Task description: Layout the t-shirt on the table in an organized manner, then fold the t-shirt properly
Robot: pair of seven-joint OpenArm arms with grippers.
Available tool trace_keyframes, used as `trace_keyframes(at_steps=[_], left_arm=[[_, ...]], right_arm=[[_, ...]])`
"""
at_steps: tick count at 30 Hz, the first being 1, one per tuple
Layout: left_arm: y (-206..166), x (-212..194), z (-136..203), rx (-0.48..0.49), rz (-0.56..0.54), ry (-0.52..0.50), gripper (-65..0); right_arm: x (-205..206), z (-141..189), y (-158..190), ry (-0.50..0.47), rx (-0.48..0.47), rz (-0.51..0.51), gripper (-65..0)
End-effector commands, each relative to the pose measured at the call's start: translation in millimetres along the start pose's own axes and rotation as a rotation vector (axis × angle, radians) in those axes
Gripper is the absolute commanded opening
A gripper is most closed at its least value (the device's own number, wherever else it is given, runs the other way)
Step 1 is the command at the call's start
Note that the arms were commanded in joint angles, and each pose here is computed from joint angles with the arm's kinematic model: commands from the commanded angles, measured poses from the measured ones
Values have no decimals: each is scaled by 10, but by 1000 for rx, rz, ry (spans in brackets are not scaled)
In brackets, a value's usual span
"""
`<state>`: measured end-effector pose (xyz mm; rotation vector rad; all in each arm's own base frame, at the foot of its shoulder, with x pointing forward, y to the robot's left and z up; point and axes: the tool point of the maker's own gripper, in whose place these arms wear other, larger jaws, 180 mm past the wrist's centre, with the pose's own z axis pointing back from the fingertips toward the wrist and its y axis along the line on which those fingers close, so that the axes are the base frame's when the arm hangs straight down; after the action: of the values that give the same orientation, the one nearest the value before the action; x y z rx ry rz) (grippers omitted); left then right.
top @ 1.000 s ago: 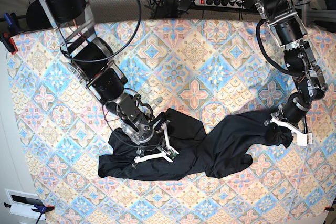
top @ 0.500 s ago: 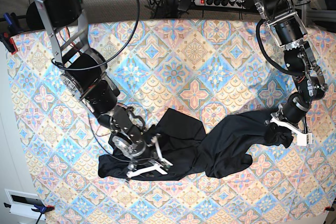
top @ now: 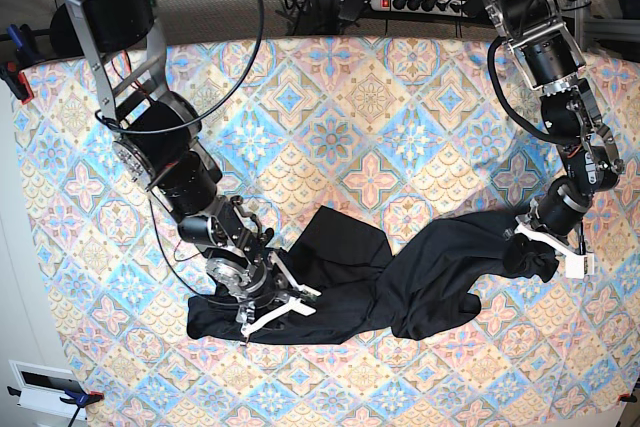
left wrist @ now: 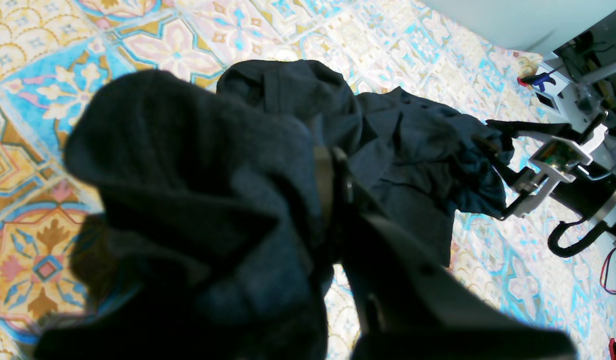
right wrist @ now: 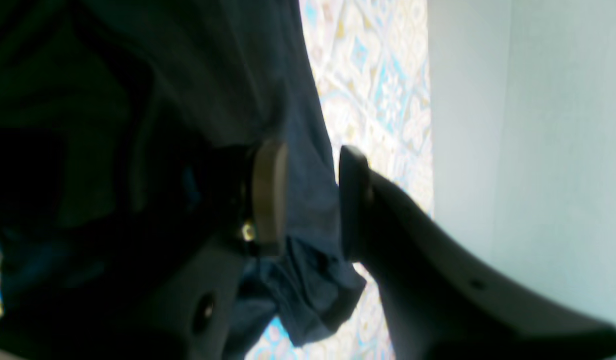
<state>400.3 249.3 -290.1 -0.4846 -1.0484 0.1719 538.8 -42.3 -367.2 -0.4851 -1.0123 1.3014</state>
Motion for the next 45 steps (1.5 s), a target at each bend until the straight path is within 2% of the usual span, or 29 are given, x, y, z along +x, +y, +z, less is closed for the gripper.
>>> trace_keyframes(at_steps=[1,10,13,21,39,43,45], left_arm=[[-56,239,38,-19,-27,-61,-650],[-56,239,38,-19,-27,-61,-650],[-56,239,38,-19,-27,-61,-650],[-58,246,37,-19,-28,-63,-650],[-58,246,37,-19,-28,-63,-650],[-55,248,39,-18,-27,-64,-650],[-55,248,39,-18,-27,-64,-650]], right_arm=[[146,-4,-318,-34,-63,5,-478],[129,-3,-299,-31,-59,16,-478],[49,2,-126,-18,-32,13,-478],[-19,11,68,-4,-6,137,-478],[40,4,95,-12,-4,125,-478],[476,-30,120,-77,-10,67,-478],[468,-31,87,-75,-16,51,-478]])
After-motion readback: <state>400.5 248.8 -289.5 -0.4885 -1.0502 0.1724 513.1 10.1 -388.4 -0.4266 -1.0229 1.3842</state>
